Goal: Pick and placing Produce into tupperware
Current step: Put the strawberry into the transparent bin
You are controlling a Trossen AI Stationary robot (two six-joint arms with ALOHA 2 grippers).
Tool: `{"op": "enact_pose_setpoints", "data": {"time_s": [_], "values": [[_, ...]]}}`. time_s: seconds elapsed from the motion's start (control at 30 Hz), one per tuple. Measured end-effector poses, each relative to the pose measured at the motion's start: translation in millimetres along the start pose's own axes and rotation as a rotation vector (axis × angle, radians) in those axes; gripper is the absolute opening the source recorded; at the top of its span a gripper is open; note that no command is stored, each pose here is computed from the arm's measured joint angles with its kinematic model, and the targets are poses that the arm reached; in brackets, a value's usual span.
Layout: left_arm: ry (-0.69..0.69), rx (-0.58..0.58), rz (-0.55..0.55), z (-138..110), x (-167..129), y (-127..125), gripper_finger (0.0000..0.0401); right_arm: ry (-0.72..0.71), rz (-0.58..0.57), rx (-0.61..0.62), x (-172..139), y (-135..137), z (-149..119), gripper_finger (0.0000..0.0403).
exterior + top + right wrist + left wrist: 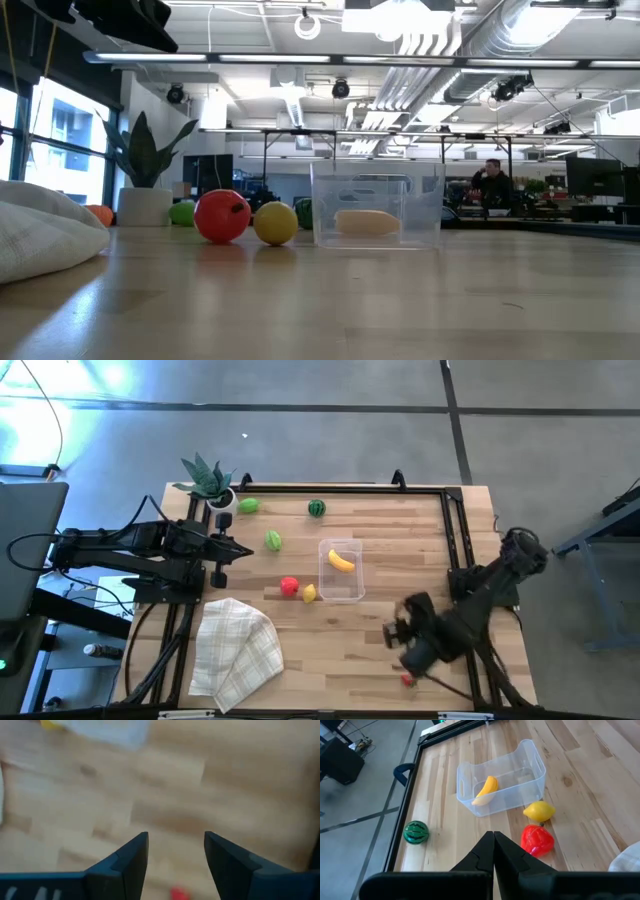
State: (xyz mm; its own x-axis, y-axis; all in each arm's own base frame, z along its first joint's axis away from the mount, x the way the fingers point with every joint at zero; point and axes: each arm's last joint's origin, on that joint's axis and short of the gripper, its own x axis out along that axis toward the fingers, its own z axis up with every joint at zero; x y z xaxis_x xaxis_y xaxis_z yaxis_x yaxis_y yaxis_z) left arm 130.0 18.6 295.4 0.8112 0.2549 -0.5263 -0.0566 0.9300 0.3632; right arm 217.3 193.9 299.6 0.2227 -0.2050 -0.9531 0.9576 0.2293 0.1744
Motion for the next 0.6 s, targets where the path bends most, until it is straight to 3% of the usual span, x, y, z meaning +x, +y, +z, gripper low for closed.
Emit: {"op": "enact_pose_setpoints", "data": {"time_s": [0.13, 0.3, 0.6], "values": [[0.0, 0.0, 0.0, 0, 0, 0, 0.0001, 0.134, 0.07, 0.109, 9, -5, -32, 0.0184], [0.001, 0.0, 0.0, 0, 0, 0, 0.0001, 0.287, 0.107, 0.107, 18, -4, -50, 0.0184], [0.001, 0.0, 0.0, 0, 0, 0, 0.0001, 0.346, 0.14, -0.234, 35, -7, -57, 0.0184]]}}
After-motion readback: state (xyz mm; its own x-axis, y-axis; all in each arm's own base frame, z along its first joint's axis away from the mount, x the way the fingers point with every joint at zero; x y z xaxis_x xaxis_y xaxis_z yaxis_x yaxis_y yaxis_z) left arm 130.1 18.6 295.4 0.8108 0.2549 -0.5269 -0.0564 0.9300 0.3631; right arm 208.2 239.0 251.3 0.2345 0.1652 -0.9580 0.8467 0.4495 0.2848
